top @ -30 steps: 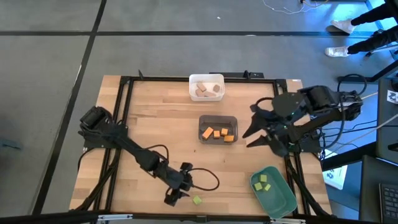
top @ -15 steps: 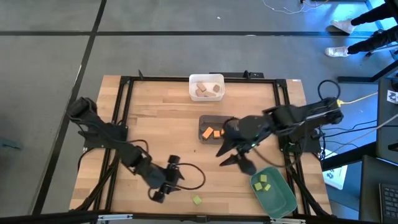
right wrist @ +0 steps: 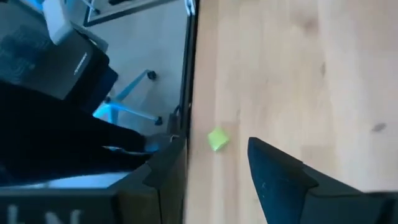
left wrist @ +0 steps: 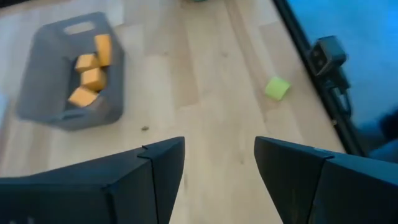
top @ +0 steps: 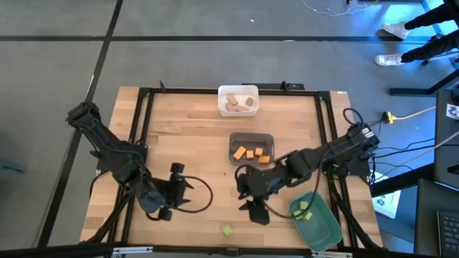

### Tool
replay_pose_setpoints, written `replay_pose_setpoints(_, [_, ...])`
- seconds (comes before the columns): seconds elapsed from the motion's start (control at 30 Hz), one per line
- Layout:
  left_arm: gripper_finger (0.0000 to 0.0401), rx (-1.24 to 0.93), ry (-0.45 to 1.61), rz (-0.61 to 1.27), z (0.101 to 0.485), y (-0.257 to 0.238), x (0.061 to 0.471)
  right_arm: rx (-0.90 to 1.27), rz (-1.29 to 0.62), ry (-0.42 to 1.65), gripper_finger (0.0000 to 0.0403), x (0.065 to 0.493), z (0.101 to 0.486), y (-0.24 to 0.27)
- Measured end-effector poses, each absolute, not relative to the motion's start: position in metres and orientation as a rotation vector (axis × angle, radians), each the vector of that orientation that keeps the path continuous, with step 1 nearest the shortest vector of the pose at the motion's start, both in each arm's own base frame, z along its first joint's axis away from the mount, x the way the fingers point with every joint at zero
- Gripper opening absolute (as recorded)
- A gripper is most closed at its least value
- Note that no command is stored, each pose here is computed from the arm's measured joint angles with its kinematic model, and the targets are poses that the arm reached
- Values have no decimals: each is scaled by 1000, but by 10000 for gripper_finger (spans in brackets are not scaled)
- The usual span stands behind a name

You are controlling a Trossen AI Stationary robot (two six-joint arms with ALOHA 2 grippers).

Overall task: Sort & place blocks by color
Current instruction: Put the green block into the green bin

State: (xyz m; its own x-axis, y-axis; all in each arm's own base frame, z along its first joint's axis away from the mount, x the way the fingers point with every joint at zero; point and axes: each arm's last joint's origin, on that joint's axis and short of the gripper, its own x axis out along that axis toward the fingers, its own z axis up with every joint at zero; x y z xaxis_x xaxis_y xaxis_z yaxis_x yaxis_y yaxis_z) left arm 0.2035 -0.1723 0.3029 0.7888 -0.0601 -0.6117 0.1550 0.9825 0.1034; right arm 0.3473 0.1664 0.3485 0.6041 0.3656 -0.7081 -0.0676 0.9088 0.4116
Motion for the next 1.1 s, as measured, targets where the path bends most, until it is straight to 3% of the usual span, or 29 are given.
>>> replay_pose_setpoints(0.27, [186, 102, 554, 73, 321, -153, 190, 594, 84, 1014, 170, 366, 312, 179])
replay_pose_setpoints(0.5, [186, 158, 533, 91, 328, -144, 183, 748, -60, 1108, 170, 380, 276, 190])
replay_pose_setpoints(1.1, [186, 225, 604, 95, 325, -137, 174, 782, -103, 1098, 170, 409, 208, 222])
